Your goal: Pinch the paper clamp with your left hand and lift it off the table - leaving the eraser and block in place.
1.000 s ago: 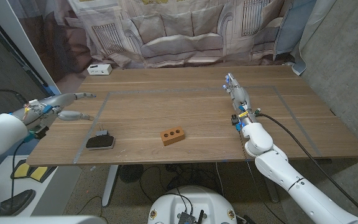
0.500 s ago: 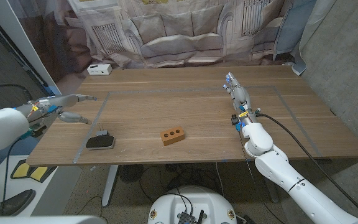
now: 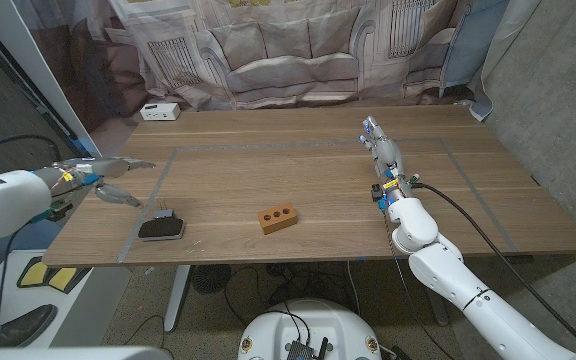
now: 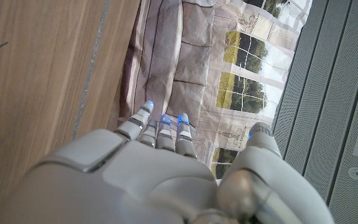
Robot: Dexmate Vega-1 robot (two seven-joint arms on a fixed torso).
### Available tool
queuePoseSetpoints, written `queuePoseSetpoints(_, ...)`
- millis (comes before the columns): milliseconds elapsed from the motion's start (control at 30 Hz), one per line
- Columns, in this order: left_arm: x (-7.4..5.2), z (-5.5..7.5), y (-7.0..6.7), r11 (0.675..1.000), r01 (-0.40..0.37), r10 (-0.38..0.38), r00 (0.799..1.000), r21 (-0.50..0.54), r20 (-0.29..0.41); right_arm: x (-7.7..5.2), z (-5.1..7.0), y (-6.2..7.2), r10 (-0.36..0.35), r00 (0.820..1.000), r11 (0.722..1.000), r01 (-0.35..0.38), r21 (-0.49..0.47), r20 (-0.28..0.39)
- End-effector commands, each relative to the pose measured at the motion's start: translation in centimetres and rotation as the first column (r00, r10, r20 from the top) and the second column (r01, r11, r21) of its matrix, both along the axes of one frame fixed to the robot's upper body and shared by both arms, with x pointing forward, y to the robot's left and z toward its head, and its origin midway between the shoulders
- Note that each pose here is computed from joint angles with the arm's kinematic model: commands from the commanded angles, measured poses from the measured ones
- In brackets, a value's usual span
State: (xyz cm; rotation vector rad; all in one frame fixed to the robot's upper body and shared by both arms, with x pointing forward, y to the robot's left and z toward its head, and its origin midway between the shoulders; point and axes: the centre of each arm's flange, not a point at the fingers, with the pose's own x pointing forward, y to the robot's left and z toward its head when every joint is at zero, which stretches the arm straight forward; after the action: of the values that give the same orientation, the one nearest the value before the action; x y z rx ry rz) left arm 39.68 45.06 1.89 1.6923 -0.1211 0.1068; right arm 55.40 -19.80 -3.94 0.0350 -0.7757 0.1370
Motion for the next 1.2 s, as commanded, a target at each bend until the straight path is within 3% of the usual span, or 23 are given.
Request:
queuePoseSetpoints(33, 0.4, -0.2, 0.0, 0.997, -0.026, 0.032, 0.996, 0.074, -0.086, -0.5, -0.1, 0.1, -0.008, 1.000, 1.000, 0.007, 0.006, 0.010)
queuePoseSetpoints(700, 3.1, -0.5, 0.4, 0.991, -0.033, 0.055, 0.985, 0.133, -0.165, -2.0, -0.8, -0.3, -0.033, 0.999, 0.999, 0.033, 0.040, 0.015)
queuePoseSetpoints(1200, 4.0, -1.2, 1.1, 0.992, -0.053, 0.073, 0.981, 0.114, -0.181, -2.5, -1.7, -0.5, -0.032, 0.999, 0.998, 0.030, 0.058, 0.018)
